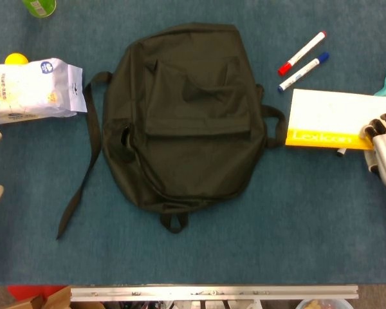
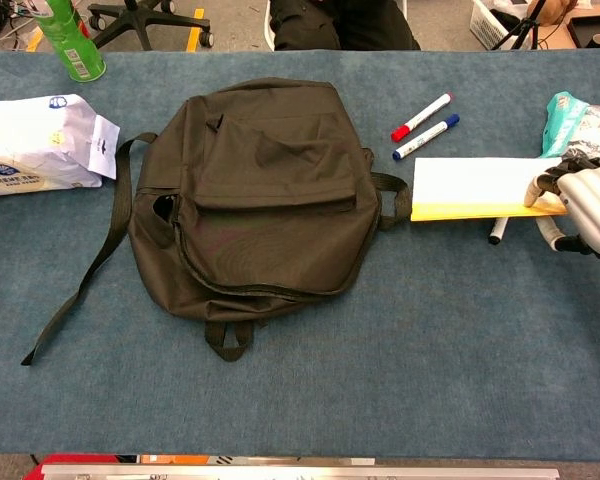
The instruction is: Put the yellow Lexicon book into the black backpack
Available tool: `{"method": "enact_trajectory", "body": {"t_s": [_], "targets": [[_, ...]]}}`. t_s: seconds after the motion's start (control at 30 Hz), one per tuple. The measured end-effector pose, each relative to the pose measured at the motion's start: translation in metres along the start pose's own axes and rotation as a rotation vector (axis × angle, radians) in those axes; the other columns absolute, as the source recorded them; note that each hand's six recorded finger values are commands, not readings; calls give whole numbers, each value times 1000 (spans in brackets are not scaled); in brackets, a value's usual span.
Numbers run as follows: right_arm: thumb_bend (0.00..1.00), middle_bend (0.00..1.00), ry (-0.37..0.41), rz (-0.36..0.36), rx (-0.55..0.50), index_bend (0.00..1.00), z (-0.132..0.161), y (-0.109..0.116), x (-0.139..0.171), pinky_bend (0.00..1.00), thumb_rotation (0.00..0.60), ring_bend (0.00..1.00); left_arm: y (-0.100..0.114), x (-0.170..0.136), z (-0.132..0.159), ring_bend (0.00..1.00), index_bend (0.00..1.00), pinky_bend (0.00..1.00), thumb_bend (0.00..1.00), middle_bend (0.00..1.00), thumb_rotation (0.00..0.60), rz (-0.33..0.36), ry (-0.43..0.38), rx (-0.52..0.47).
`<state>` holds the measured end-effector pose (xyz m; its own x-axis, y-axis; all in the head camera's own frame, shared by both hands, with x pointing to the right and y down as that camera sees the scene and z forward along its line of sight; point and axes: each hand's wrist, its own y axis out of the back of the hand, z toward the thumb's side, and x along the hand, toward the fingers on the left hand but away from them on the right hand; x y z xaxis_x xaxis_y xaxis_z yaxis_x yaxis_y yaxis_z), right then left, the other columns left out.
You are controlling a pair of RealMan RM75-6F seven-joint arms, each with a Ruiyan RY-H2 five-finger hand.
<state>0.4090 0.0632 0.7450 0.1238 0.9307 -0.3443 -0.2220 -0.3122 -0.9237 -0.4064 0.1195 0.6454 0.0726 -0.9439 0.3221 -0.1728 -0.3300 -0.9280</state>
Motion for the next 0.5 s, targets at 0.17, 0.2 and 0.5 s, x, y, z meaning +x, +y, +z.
{"method": "enact_trajectory", "body": {"t_s": [0.17,0.2,0.5], "targets": [[491,459,-60,-13,16,533,-14,2,0,290,600,281,-1,1,1,197,186,183,181,205,600,-10,-5,-3],[492,461,-70,-15,17,543,-17,2,0,297,600,284,-1,1,1,197,186,183,181,204,600,-12,-6,-3],[398,501,-107,-47,16,611,-27,11,-8,354,600,314,-2,2,4,197,186,183,180,202,600,-27,-12,-2]]}}
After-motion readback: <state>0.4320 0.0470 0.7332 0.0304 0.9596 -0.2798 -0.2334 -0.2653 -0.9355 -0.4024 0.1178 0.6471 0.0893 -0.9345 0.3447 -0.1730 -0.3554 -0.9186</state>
